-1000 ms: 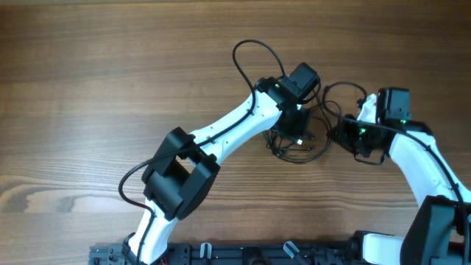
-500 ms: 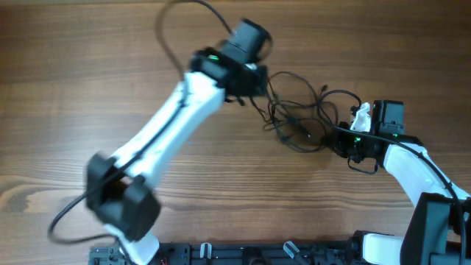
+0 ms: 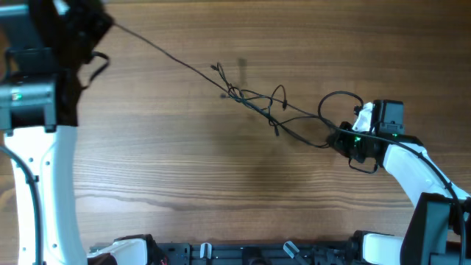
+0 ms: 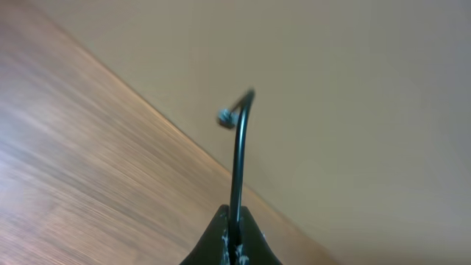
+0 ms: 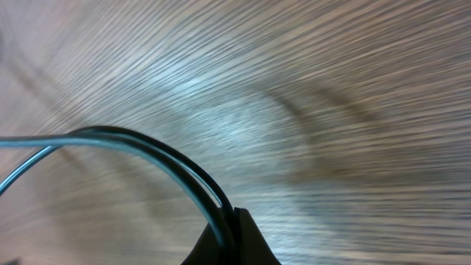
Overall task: Untangle cables
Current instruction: 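Pull the held cable far leftward with the left gripper, stretching it, then release the cable and bring both grippers back to the cable pile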
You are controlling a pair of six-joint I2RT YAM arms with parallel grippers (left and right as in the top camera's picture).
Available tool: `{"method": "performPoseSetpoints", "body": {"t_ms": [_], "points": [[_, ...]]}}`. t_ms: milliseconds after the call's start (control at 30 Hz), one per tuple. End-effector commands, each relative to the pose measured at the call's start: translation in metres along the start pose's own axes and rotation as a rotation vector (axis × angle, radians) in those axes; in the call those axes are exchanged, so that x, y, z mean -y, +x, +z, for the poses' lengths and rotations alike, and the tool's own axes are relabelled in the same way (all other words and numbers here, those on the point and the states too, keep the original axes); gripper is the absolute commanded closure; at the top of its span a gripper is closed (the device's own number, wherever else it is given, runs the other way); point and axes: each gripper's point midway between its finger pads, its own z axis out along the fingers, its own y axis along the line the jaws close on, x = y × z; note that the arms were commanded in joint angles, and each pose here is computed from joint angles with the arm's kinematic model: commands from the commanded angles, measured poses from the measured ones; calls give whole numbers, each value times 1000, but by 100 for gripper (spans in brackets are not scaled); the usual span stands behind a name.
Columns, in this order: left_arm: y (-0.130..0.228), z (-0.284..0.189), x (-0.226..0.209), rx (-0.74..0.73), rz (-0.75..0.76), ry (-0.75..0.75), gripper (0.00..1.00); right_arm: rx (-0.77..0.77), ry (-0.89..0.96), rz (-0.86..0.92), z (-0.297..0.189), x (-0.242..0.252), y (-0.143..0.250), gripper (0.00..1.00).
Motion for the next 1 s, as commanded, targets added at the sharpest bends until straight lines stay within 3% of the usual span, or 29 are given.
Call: {"method": "performPoseSetpoints", "body": {"t_ms": [0, 100, 300, 333, 400, 433, 467, 500, 533, 633, 733, 767, 800, 933, 967], "points": [[-44, -18, -33, 123, -132, -60, 96, 90, 264, 38, -4, 48, -13, 96], [-53, -23, -63, 132, -166, -136, 96, 176, 414, 89, -14, 73, -25, 96], [-57, -30, -107, 121, -223, -261, 96, 288, 297, 213, -23, 76, -57, 95], [-56, -32, -113, 116, -230, -277, 96, 291, 239, 234, -25, 75, -62, 91], [-50, -33, -120, 91, -226, -306, 96, 293, 129, 280, -34, 73, -72, 69], [-44, -32, -121, 61, -216, -309, 96, 279, 60, 267, -37, 66, -75, 51], [-34, -28, -120, 7, -207, -294, 96, 260, -18, 208, -39, 54, -76, 21], [-19, -21, -115, -75, -188, -263, 96, 238, -86, 148, -41, 40, -74, 5], [-3, -15, -111, -156, -167, -234, 96, 218, -137, 119, -42, 30, -72, 0], [74, 20, -92, -474, -55, -174, 96, 143, -356, 10, -48, -8, -56, 4], [141, 47, -74, -670, 67, -155, 96, 70, -450, 9, -52, -22, -39, 43], [165, 55, -66, -732, 113, -143, 96, 36, -452, 19, -50, -24, -31, 78], [185, 60, -62, -778, 144, -147, 96, 14, -452, 9, -48, -27, -25, 88], [212, 72, -76, -781, 275, -291, 96, -85, -455, -29, -40, -43, 1, 89], [213, 72, -82, -773, 298, -333, 92, -109, -460, -52, -37, -50, 7, 88]]}}
